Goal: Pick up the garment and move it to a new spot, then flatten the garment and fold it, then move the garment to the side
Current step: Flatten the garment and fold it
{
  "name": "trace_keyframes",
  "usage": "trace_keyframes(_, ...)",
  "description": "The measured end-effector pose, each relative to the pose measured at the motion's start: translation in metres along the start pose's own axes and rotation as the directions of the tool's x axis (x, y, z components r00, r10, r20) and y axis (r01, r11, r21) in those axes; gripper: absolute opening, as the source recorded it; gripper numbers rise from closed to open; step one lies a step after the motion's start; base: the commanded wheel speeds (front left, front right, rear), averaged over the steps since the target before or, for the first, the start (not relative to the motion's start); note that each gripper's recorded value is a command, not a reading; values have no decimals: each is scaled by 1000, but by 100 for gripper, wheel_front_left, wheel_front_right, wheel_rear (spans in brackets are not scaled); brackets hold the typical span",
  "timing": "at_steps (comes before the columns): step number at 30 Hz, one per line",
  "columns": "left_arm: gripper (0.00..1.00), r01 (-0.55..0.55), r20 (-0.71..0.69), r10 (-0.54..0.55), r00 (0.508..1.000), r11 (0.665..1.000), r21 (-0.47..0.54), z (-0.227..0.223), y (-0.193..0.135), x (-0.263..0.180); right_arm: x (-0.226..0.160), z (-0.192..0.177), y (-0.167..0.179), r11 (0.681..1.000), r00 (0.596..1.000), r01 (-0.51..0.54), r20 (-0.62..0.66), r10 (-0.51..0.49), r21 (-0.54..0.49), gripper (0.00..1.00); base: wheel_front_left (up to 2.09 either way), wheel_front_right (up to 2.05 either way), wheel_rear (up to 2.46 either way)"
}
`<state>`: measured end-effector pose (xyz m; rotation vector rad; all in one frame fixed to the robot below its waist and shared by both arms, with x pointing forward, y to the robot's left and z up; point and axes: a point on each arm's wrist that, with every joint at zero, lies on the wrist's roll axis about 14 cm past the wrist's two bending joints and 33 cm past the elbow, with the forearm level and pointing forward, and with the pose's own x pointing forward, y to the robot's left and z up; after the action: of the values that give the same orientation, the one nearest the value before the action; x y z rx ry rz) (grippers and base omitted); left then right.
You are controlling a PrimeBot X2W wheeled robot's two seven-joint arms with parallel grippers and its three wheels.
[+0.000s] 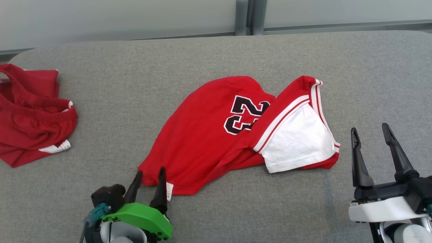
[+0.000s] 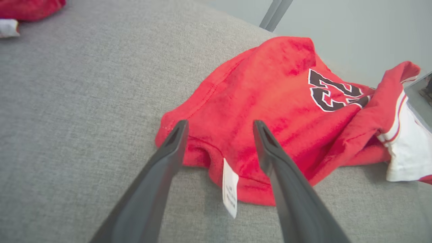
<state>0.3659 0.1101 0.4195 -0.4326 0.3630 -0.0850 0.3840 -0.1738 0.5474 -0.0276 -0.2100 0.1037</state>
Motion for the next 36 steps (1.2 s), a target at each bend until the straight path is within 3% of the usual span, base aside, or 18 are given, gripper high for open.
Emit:
trace_keyframes(16, 100, -82, 255, 16, 967, 964, 254, 64, 39, -33, -14, 4, -8, 998, 1000, 8, -8, -9, -66, 100, 0, 0, 0)
trace_keyframes(24, 100, -121, 304, 37, 952, 958, 259, 71, 59, -56, -26, -14, -7, 998, 997, -5, -74, 0, -68, 100, 0, 0, 0)
trace_keyframes(36, 100, -109, 355, 7, 935, 958, 267, 79, 60, -67, -47, -32, -18, 997, 988, 43, -145, -52, -68, 100, 0, 0, 0)
